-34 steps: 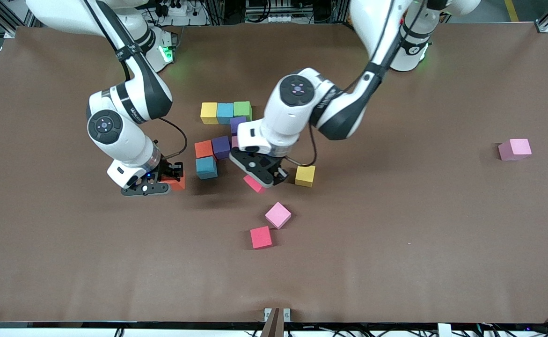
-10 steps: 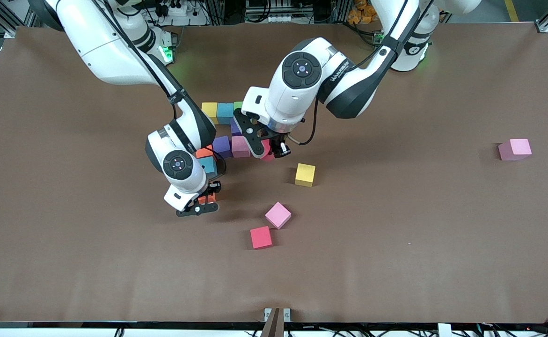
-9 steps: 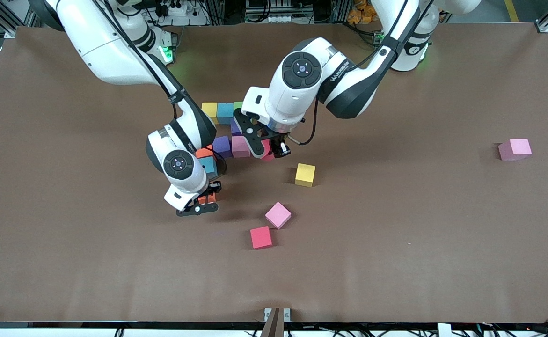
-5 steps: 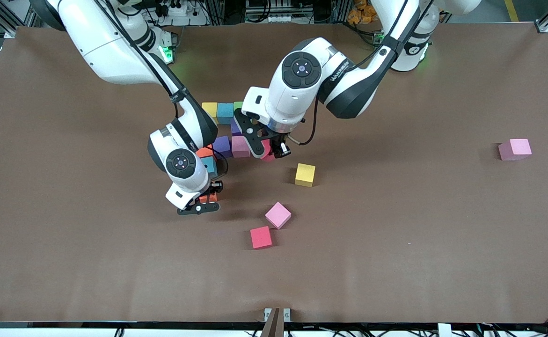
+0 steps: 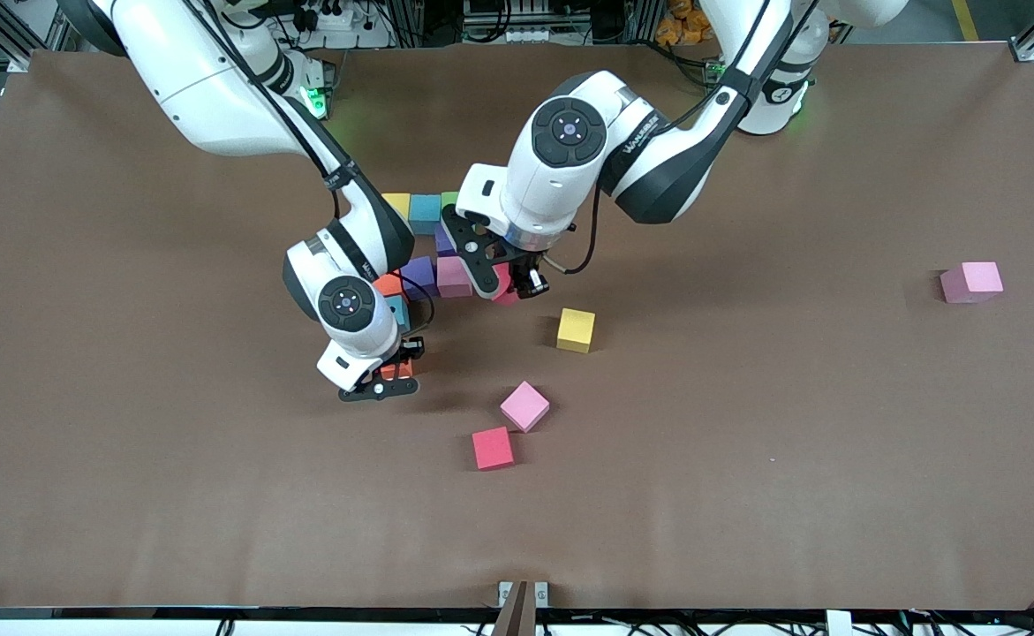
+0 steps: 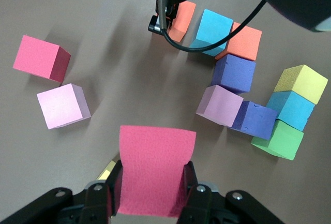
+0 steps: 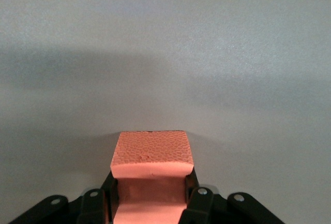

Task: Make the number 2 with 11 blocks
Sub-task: 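Carry the orange block to the figure while the left gripper holds red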

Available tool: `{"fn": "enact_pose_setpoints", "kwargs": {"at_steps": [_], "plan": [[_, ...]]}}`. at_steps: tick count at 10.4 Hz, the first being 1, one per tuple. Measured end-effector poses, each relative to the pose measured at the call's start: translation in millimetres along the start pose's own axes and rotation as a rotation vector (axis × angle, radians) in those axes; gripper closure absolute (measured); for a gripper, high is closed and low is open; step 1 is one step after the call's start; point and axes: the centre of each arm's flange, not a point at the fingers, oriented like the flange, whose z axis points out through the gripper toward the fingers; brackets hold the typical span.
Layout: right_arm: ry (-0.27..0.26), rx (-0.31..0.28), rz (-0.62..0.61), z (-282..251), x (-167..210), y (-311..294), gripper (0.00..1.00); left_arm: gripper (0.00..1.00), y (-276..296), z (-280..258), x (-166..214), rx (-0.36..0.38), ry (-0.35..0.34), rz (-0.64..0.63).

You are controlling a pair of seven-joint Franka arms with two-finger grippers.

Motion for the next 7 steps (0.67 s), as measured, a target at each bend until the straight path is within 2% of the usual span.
{"fn": "enact_pose_setpoints", "kwargs": {"at_steps": [7], "plan": [[0.015, 0.007, -0.008, 0.7, -9.6, -1.0, 0.48, 0.52, 0.5, 1.1, -1.2, -0.004, -0.011, 0.000]]}}
